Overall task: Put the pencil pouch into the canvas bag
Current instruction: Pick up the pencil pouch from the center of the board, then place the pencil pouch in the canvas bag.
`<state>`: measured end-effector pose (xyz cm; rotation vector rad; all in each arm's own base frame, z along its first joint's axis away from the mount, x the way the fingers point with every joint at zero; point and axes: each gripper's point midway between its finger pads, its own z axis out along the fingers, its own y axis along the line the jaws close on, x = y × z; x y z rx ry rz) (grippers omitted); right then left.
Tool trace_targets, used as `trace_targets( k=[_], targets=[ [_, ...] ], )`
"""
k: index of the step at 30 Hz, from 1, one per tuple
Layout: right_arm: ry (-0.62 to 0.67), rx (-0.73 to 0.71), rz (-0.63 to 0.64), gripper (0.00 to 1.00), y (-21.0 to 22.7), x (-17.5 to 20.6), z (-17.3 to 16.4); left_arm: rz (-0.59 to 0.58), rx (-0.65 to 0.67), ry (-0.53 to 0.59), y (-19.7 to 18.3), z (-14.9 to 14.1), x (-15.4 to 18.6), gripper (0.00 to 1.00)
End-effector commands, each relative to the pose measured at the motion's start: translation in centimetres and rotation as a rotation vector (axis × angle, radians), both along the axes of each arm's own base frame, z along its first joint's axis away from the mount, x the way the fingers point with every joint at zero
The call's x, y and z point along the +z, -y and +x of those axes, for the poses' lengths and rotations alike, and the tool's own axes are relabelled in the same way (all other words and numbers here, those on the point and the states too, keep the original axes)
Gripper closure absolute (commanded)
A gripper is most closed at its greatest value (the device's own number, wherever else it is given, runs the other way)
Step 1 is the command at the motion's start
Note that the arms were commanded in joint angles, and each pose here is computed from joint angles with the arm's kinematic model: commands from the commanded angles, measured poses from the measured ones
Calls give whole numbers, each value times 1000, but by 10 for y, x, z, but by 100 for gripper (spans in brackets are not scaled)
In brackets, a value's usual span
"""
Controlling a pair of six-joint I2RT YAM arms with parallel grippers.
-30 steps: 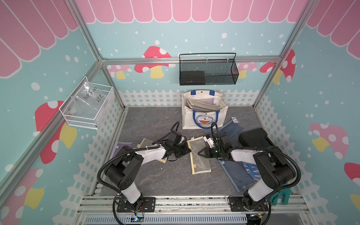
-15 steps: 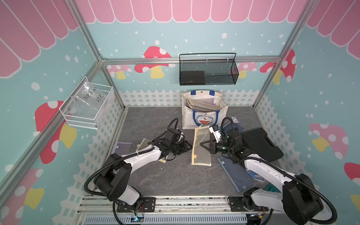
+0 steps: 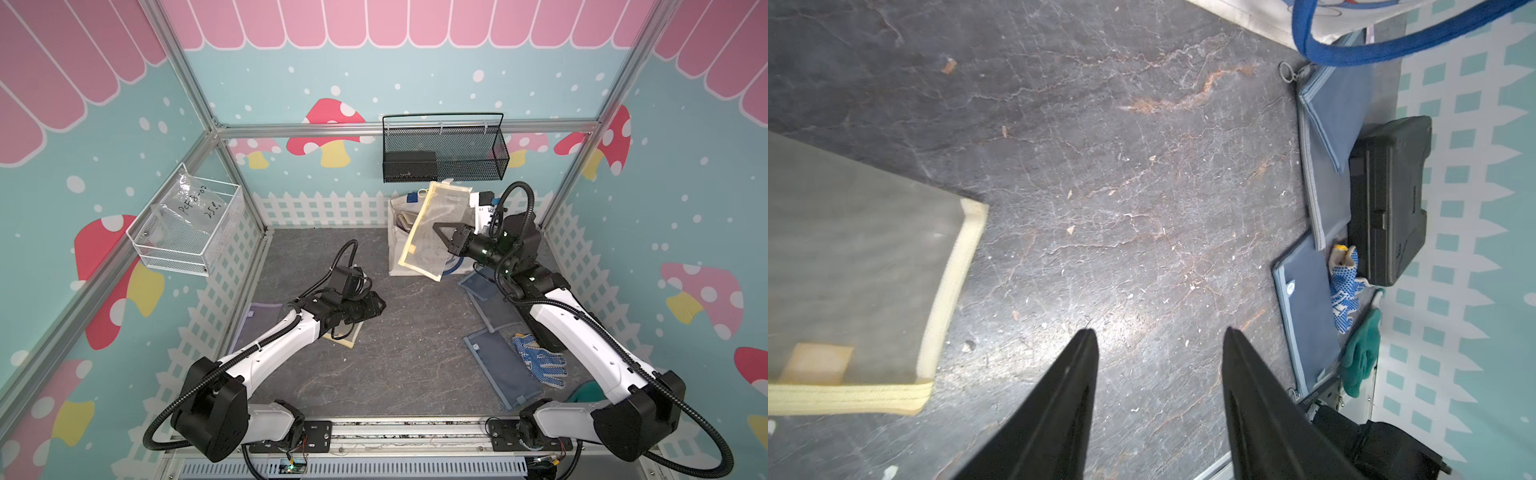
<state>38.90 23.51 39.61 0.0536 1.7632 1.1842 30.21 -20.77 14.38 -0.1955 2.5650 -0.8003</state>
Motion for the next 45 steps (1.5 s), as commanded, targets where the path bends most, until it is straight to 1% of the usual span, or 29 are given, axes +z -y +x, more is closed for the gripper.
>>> trace_targets(
  k=[1, 3, 9, 12, 14, 16, 20, 29, 41, 42, 43, 45],
  targets=[
    [-162, -190, 236, 100, 19, -8, 36, 30, 10, 26, -9, -2, 7, 50],
    [-216, -235, 322, 100, 21, -14, 49, 31, 13, 33, -11, -4, 9, 50],
    [-358, -342, 516, 100, 21, -43, 80, 44, 19, 51, -18, -9, 11, 50],
    [-413, -393, 610, 100, 23, -61, 95, 45, 17, 54, -19, -12, 10, 50],
    [-405, -389, 687, 100, 21, -62, 105, 48, 12, 54, -19, -13, 10, 50],
    [-411, -393, 706, 100, 18, -64, 116, 50, 12, 53, -20, -14, 9, 50],
    [-452, -415, 759, 100, 14, -81, 130, 55, 7, 60, -21, -14, 11, 50],
    [-492, -488, 844, 100, 20, -98, 149, 64, 29, 61, -29, -17, 9, 49],
    [-501, -547, 847, 100, 32, -113, 155, 76, 70, 85, -41, -18, 14, 49],
    [-504, -542, 850, 98, 31, -114, 156, 83, 72, 86, -42, -19, 14, 49],
    [-506, -537, 852, 92, 31, -115, 157, 93, 73, 89, -45, -20, 15, 49],
    [-502, -536, 847, 84, 30, -115, 157, 107, 74, 95, -48, -21, 15, 49]
  ],
)
